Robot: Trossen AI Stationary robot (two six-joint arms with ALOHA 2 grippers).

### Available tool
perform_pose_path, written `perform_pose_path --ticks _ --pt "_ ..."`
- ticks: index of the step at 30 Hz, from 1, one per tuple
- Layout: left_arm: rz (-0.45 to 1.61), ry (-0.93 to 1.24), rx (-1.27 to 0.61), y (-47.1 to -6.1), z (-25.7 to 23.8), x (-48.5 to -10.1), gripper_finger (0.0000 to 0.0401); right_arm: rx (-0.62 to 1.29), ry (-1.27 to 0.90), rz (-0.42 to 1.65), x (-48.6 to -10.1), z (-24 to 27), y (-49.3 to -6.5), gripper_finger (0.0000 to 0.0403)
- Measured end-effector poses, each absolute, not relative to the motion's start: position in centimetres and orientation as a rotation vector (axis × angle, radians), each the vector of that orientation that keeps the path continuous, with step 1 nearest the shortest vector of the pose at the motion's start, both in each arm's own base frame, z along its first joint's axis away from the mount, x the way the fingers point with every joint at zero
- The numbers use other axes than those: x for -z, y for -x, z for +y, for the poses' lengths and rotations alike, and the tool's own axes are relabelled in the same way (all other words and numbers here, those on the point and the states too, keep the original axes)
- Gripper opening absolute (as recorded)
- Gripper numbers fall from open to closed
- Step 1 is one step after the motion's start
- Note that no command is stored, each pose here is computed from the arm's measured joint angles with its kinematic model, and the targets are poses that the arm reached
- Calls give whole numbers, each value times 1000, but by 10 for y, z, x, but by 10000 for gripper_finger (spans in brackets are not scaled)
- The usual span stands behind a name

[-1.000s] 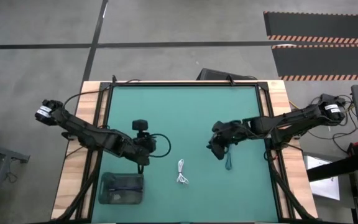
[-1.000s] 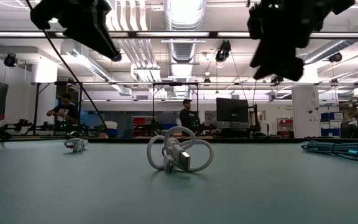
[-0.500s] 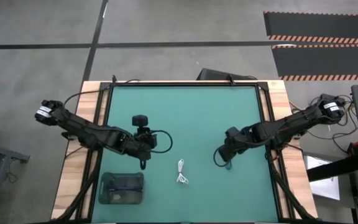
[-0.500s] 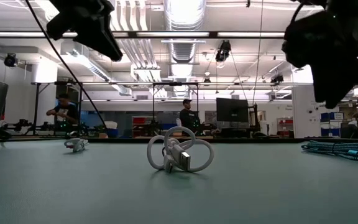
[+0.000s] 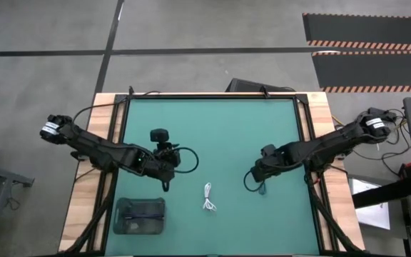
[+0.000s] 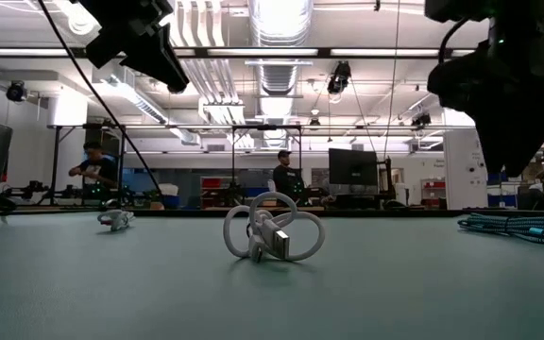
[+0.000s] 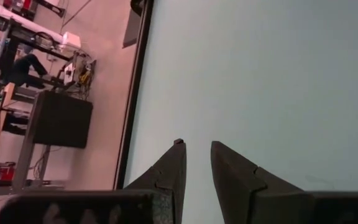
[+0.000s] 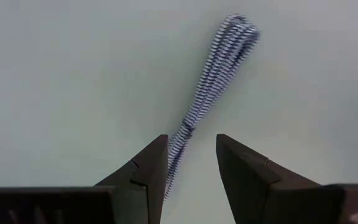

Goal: Pick and place USB-C Cables
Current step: Put the blue black charger cable into the black bin

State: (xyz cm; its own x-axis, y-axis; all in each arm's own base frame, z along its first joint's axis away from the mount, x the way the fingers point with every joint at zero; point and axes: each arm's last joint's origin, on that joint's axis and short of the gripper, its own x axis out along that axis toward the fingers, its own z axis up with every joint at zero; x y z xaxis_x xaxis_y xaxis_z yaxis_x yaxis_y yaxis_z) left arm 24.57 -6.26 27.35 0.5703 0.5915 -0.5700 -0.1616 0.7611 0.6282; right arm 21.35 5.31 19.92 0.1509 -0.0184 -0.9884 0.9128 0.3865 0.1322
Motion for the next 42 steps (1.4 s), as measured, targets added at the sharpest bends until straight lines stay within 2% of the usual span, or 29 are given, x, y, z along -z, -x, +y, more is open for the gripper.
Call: perform_pose_path --ticks 11,30,42 --pt "857 -560 -475 -246 -62 -273 59 865 -761 1400 -180 62 -247 127" --pt "860 -562 -474 -246 -62 -273 59 923 -767 1377 -160 61 -247 127" --pt "860 -563 -473 -245 -62 -272 59 967 -716 1440 -139 62 -251 126"
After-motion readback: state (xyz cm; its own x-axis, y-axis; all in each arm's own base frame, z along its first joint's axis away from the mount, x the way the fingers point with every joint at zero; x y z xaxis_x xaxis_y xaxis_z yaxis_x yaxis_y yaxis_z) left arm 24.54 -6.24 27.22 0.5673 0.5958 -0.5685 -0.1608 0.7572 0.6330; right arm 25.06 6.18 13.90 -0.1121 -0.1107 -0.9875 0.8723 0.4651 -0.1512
